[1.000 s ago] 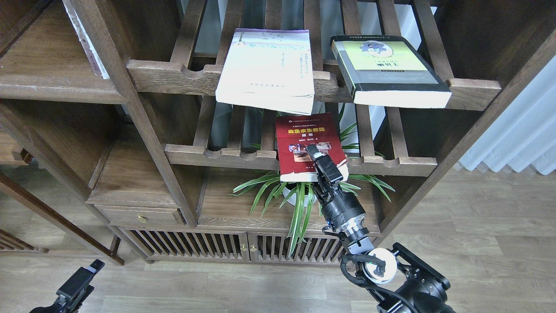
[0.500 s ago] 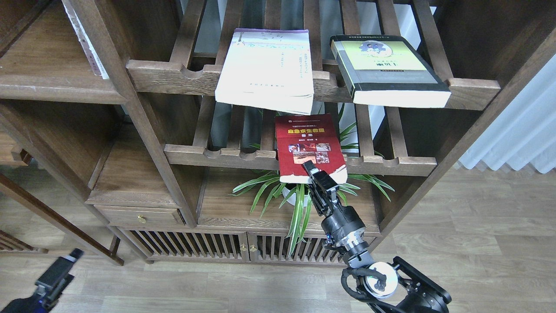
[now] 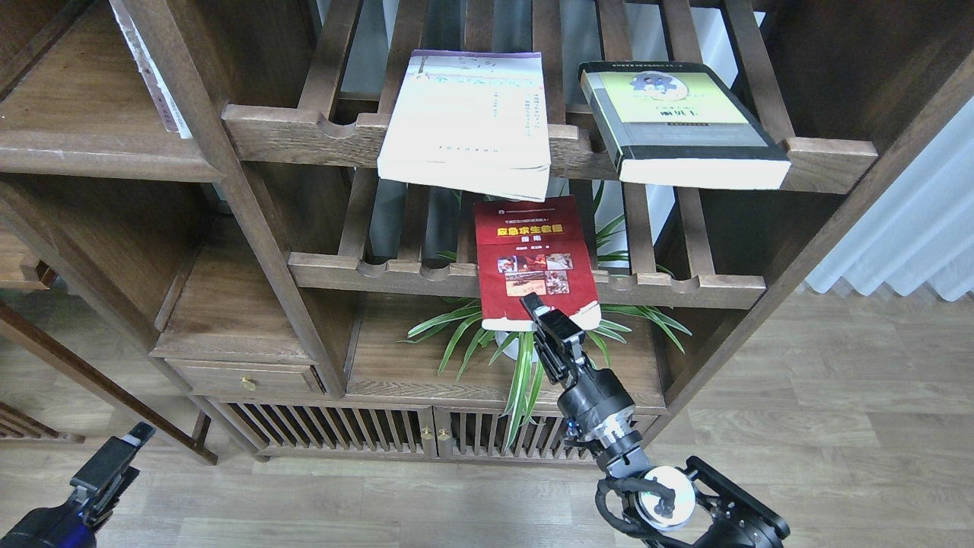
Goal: Organize books on shelf
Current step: 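Close the right gripper on the red book's lower edge, then pull the red book off the shelf and lower it toward the left gripper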
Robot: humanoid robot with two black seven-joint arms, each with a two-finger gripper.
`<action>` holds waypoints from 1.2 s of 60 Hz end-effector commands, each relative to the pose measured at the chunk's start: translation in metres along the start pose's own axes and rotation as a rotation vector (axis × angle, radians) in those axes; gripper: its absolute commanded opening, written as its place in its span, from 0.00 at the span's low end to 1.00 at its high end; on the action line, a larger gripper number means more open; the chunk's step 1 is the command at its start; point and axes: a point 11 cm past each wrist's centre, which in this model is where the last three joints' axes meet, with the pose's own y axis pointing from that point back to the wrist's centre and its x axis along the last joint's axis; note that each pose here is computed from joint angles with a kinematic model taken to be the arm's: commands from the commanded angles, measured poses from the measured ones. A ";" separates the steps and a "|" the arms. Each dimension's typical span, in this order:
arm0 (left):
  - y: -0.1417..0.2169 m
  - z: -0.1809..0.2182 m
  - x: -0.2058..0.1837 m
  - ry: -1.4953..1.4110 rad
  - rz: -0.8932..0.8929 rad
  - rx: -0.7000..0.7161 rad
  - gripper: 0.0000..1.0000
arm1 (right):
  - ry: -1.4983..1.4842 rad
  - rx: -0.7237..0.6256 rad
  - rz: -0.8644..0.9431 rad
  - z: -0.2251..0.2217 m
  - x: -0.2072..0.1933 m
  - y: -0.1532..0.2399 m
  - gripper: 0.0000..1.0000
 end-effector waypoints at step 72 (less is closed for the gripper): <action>-0.046 -0.128 -0.099 0.357 -0.300 0.190 0.99 | -0.149 -0.462 0.088 0.138 0.018 0.082 0.05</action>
